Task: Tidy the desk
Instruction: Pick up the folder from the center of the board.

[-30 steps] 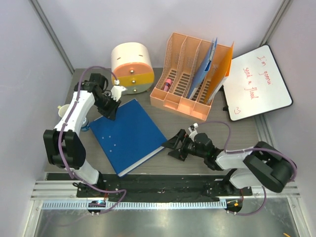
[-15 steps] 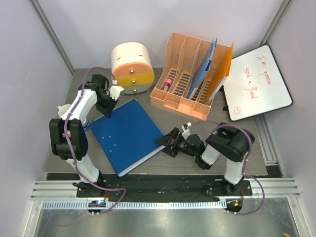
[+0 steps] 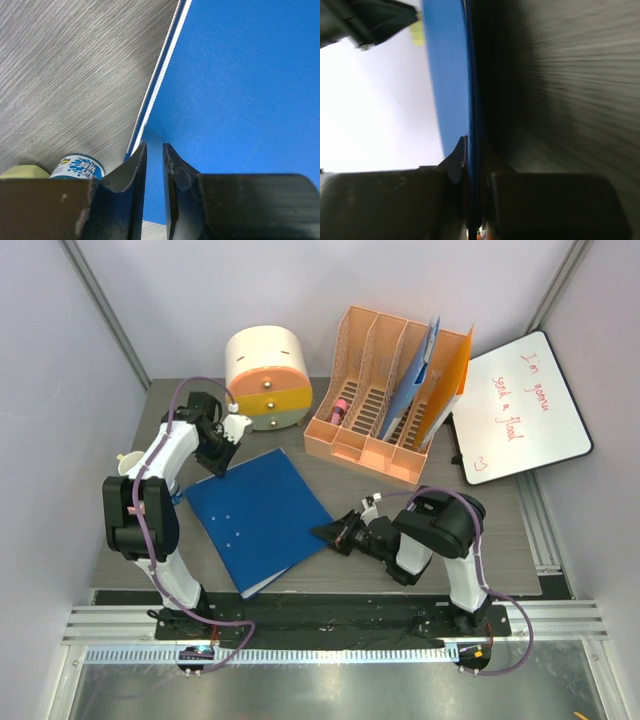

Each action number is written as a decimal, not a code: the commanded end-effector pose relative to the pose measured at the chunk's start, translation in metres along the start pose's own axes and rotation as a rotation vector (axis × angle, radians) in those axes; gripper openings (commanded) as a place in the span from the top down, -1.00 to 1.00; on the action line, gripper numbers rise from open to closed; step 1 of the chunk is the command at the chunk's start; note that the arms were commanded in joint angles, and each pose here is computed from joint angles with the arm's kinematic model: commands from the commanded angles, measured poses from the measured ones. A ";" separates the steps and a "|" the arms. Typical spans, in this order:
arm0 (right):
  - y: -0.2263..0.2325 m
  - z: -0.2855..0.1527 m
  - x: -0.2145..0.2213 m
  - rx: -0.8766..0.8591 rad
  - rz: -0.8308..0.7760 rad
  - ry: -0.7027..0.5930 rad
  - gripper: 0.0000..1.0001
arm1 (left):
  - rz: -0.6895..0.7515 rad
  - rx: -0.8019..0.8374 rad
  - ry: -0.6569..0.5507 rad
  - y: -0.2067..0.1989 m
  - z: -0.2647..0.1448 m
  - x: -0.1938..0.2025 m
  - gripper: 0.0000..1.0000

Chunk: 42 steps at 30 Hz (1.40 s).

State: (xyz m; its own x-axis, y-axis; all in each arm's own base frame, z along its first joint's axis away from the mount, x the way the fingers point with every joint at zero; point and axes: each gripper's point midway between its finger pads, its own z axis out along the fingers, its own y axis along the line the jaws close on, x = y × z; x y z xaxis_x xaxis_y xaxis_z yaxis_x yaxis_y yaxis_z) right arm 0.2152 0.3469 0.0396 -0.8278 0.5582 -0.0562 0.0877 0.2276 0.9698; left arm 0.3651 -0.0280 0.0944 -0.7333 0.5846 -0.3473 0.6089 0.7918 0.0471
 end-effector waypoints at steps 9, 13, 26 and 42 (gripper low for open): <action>0.106 -0.049 -0.020 -0.226 -0.151 -0.126 0.97 | -0.005 0.058 -0.089 -0.014 -0.032 -0.016 0.62; 0.217 -0.073 -0.030 -0.078 -0.554 -0.186 0.98 | -0.025 0.111 -0.311 -0.020 -0.099 -0.073 0.61; 0.436 -0.243 -0.101 0.070 -0.851 -0.476 0.98 | -0.157 0.272 -0.629 -0.033 -0.148 -0.159 0.49; 0.416 -0.322 -0.131 0.197 -0.761 -0.645 0.98 | -0.055 0.231 -0.609 -0.102 -0.036 -0.261 0.55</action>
State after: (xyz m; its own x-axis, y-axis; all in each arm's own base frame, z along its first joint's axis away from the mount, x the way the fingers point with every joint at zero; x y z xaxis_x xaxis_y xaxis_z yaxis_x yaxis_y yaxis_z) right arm 0.1850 0.1272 0.4847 -0.3655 0.3392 -0.8668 -0.1962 0.8823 0.4279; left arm 0.4428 -0.2479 0.1817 -0.5998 0.3527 -0.7182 0.6961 0.6726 -0.2511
